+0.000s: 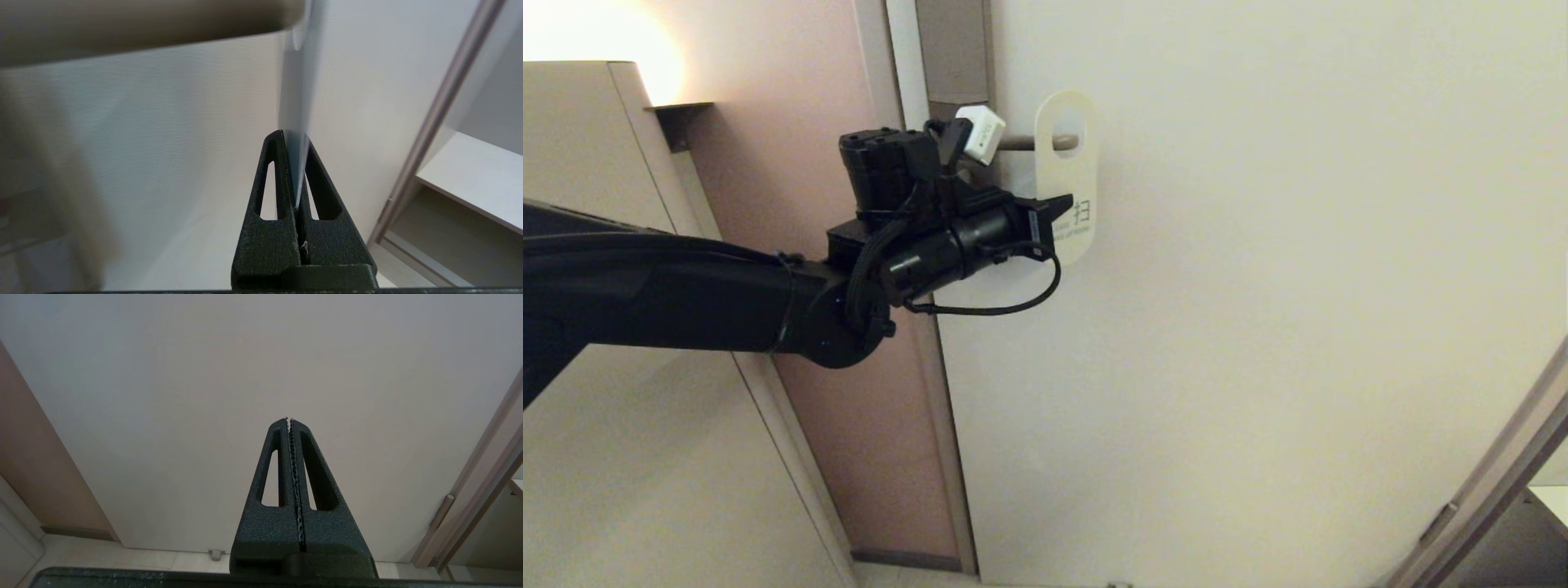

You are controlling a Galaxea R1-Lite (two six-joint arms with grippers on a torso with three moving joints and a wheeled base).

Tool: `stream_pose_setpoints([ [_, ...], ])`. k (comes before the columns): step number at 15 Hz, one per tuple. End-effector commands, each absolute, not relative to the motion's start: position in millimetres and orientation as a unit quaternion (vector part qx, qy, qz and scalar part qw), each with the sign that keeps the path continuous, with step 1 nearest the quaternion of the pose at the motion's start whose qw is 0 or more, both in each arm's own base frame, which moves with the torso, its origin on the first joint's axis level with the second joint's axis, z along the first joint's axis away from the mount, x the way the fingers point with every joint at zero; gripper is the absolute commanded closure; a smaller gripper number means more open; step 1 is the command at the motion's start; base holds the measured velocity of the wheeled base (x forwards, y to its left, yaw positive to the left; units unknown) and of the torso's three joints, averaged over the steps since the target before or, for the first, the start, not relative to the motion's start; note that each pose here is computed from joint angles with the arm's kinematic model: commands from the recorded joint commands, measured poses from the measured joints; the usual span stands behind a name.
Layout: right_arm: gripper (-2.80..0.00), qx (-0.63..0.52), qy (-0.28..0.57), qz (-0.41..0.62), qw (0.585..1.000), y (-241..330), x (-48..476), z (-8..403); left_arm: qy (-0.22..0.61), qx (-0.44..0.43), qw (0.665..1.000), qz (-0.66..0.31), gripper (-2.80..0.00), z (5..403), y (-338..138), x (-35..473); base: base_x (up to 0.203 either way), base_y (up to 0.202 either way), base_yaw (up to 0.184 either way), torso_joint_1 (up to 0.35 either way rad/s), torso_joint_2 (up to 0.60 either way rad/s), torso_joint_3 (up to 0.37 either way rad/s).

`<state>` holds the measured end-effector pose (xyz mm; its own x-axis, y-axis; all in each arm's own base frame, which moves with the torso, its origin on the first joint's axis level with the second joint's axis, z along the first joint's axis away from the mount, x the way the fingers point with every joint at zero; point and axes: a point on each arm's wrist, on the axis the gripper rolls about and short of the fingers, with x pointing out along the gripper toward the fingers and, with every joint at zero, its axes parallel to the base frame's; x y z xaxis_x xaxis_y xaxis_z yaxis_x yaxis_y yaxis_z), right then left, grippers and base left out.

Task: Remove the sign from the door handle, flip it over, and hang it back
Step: Take down the sign, then hand it to the other hand

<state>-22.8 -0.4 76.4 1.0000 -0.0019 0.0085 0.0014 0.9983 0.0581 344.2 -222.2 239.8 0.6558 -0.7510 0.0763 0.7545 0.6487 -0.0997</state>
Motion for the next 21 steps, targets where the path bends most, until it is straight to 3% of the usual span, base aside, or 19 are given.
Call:
stream_pose_setpoints([
  [1, 0.0, 0.029, -0.004, -0.001, 1.0, 0, -23, 76, -0.013, -0.062, 0.904, -0.422, 0.0, 237, -229, 342, 0.0, 0.0, 0.0, 0.0, 0.0, 0.0],
  [8, 0.0, 0.029, -0.004, -0.001, 1.0, 0, -23, 76, -0.014, -0.063, 0.897, -0.438, 0.0, 240, -244, 328, 0.0, 0.0, 0.0, 0.0, 0.0, 0.0],
  [13, 0.0, 0.029, -0.004, -0.001, 1.0, 0, -23, 76, -0.003, -0.061, 0.876, -0.478, 0.0, 242, -259, 289, 0.0, 0.0, 0.0, 0.0, 0.0, 0.0],
  [21, 0.0, 0.029, -0.004, -0.001, 1.0, 0, -23, 76, 0.032, -0.056, 0.865, -0.498, 0.0, 236, -231, 248, 0.0, 0.0, 0.0, 0.0, 0.0, 0.0],
])
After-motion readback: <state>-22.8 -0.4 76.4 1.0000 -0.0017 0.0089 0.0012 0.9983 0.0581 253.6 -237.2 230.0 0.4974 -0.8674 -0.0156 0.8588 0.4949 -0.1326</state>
